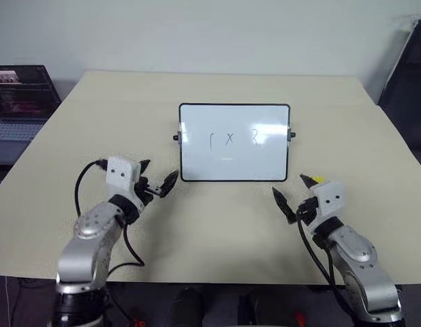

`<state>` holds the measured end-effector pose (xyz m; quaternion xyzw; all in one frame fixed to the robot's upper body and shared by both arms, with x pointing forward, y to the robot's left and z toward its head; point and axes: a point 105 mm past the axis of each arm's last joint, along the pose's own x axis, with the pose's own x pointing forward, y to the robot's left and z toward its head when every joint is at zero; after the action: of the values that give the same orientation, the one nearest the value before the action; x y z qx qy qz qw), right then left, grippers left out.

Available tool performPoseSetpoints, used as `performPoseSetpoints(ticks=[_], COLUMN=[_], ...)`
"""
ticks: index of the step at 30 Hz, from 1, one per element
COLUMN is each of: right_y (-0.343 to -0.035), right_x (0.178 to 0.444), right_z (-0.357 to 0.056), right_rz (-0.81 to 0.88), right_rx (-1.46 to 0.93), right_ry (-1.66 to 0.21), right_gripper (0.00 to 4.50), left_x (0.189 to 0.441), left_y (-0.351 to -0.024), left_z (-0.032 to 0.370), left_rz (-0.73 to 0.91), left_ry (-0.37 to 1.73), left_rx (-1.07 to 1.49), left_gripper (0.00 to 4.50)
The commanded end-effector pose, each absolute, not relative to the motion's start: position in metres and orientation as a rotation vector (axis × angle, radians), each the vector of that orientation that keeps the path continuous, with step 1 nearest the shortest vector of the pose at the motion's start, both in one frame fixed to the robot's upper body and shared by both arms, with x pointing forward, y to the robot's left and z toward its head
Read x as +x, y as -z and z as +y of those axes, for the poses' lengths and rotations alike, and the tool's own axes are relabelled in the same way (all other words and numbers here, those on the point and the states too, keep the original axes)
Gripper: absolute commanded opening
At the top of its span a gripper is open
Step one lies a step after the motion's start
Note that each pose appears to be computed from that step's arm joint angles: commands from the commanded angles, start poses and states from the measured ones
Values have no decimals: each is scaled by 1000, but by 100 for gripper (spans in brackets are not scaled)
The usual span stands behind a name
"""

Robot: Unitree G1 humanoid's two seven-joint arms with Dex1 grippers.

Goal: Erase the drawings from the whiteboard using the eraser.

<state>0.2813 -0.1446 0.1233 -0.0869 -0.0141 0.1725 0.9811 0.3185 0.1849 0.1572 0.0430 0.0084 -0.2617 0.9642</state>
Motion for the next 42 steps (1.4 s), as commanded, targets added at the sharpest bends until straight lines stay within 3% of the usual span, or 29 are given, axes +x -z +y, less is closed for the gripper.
performPoseSetpoints(ticks=[1, 5, 12, 18, 24, 42], right_y=[-145, -152, -158, -160, -142, -119], right_x=[275, 279, 291, 300, 313, 336], right_z=[-149, -161, -191, -206, -210, -234], right_rz=[-81, -51, 108, 191, 287, 331], right_rx=[-187, -156, -174, -172, -99, -100], right_ry=[-301, -252, -175, -150, -130, -67], right_gripper=[447, 447, 447, 447, 447, 447], left_x=[316, 314, 300, 312, 318, 305], left_y=[-188, -202, -193, -200, -186, -188], left_z=[165, 132, 86, 79, 75, 61], left_rz=[-20, -1, 62, 7, -12, -41], left_ry=[705, 862, 1144, 1184, 1208, 1215], left_rx=[90, 121, 373, 430, 456, 435], left_gripper=[450, 450, 450, 450, 450, 450])
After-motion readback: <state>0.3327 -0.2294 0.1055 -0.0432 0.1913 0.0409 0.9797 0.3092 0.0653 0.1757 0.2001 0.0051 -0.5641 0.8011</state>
